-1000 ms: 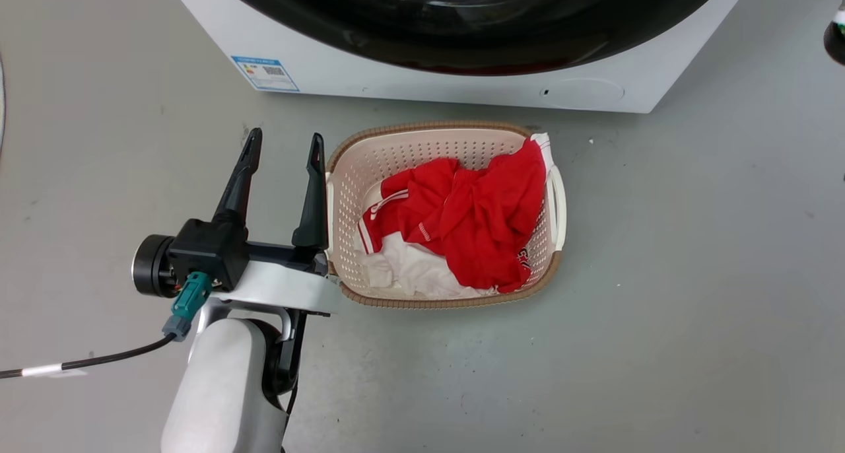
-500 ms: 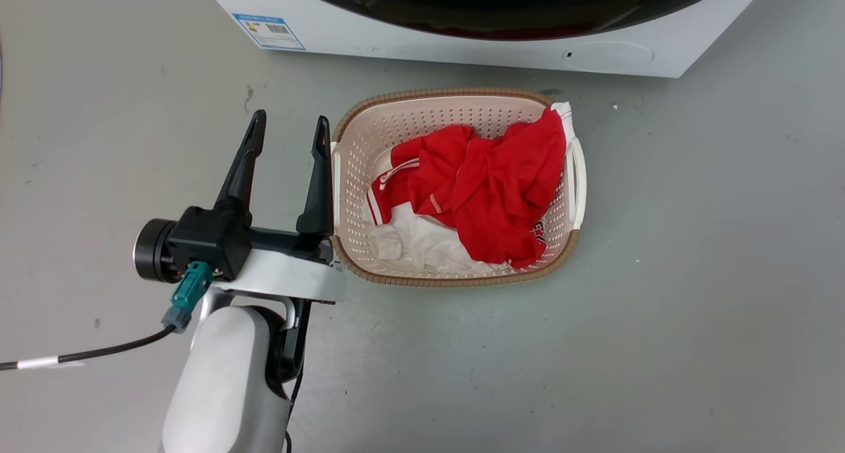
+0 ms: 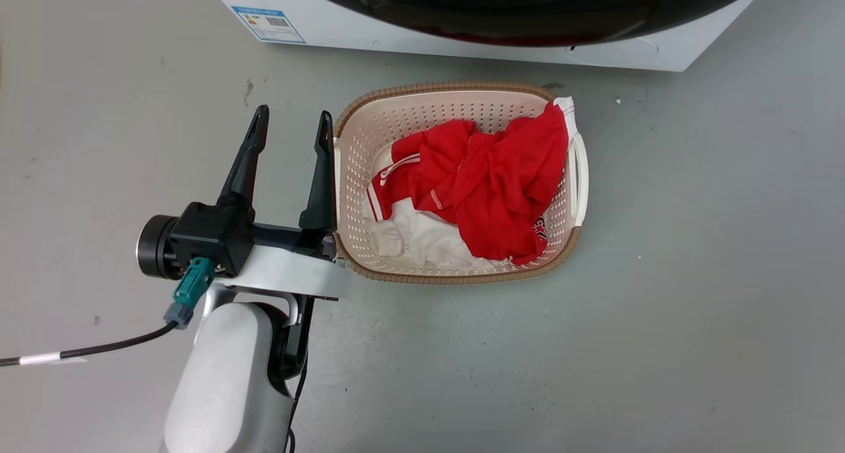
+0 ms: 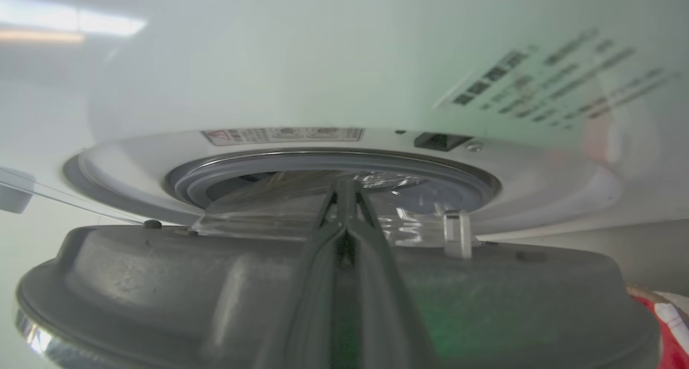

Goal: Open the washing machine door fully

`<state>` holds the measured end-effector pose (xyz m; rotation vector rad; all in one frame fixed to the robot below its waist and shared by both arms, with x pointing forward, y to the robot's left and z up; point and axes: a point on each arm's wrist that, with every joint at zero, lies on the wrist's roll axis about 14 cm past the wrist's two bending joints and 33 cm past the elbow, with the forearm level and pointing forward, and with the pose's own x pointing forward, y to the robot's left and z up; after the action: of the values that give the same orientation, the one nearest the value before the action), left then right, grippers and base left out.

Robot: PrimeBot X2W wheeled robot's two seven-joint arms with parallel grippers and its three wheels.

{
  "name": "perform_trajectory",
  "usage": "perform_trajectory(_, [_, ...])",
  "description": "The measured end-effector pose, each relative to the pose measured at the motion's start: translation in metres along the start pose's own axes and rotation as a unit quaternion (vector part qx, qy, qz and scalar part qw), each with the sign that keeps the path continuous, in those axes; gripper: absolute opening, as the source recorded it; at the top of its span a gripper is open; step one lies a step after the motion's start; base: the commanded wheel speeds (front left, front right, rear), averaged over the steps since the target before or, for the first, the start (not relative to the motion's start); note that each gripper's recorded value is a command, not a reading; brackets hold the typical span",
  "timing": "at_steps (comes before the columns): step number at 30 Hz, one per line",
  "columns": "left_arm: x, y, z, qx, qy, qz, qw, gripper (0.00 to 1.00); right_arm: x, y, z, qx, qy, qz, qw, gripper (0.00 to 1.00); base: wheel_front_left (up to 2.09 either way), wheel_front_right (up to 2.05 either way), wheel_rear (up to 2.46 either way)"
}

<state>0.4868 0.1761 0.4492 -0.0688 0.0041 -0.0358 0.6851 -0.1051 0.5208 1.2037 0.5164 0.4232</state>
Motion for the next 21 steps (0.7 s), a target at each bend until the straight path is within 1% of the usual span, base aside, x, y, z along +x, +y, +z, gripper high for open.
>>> perform_trajectory(9, [0.001, -0.008, 0.009, -0.002, -0.01, -0.01, 1.0, 1.0, -0.019, 0.001, -0.032, 0.011, 0.08, 0.007, 0.997, 0.0, 0.0, 0.0, 0.0])
perform_trajectory(15, [-0.001, -0.015, 0.018, -0.003, -0.019, -0.016, 1.0, 1.0, -0.037, 0.006, -0.049, 0.023, 0.114, 0.016, 0.993, 0.0, 0.0, 0.0, 0.0])
perform_trajectory(21, [-0.01, -0.017, 0.025, -0.005, -0.022, -0.017, 1.0, 1.0, -0.054, 0.015, -0.072, 0.02, 0.147, 0.021, 0.989, 0.0, 0.0, 0.0, 0.0])
